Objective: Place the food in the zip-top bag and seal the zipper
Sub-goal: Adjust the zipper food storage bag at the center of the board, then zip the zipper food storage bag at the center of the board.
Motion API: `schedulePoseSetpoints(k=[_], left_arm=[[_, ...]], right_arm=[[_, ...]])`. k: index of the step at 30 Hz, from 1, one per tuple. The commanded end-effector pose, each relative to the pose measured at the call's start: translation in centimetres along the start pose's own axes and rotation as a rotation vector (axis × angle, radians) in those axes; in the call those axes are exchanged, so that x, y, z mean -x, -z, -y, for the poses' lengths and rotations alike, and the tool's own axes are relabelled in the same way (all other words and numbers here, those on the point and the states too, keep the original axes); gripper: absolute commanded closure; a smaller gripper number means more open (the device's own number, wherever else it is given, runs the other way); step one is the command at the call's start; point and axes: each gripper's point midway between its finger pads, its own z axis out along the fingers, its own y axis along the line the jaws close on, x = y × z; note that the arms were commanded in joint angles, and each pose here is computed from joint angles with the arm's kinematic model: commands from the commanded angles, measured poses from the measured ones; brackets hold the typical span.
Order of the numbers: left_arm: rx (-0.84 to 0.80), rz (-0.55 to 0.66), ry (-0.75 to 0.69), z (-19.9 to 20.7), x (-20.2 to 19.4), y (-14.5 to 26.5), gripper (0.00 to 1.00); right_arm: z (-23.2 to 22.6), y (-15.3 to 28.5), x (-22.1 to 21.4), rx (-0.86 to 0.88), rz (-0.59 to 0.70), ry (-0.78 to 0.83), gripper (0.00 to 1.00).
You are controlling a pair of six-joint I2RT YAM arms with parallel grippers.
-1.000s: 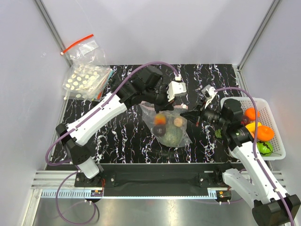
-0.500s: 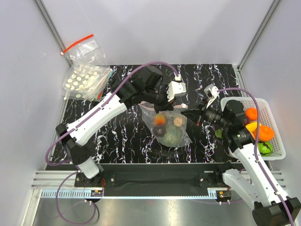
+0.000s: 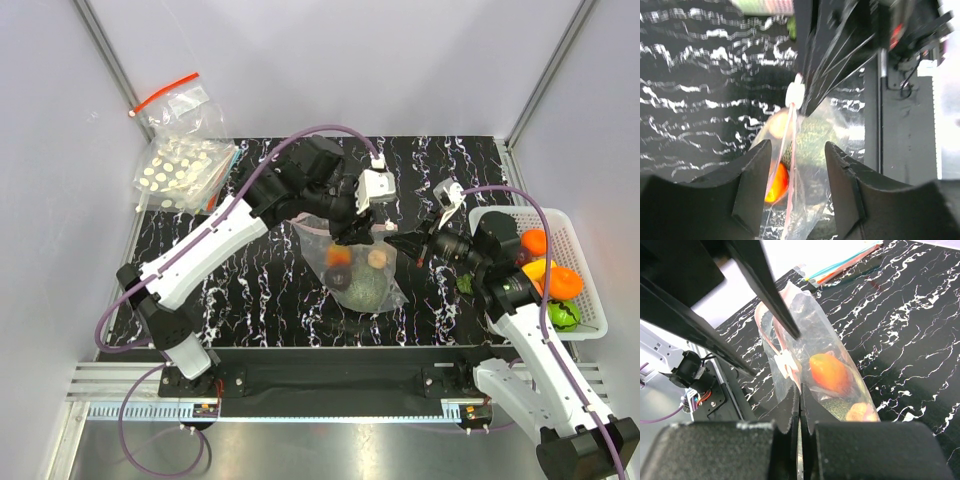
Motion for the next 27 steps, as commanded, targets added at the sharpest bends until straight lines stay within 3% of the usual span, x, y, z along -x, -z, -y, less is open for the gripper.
schedulePoseSetpoints(k=[1, 9, 12, 17, 27], left_arm=[[-0.026, 0.153, -0.089, 1.3, 5.5, 2.8, 0.5], [-0.136, 0.135, -0.026, 1.9, 6.5, 1.6, 0.57], [-0.156, 0.137, -0.014, 2.2, 6.5, 1.3, 0.5], [-0.145, 0.124, 0.007, 1.7, 6.4, 0.7, 0.5], [-0.158, 0.105, 0.016, 1.8, 6.1, -0.5, 0.59]], right_arm=[[-1.0, 0.1, 1.0, 0.044, 0.032, 0.058, 1.0], [-1.4, 0.3, 1.1, 0.065, 0.044, 0.106, 1.0], [-1.5, 0.2, 1.0, 0.071, 0.038, 0.108, 1.0], [-1.8, 0.2, 1.2, 0.08, 0.04, 0.117, 1.0], [-2.1, 0.3, 1.2, 0.088, 0.044, 0.124, 1.0]])
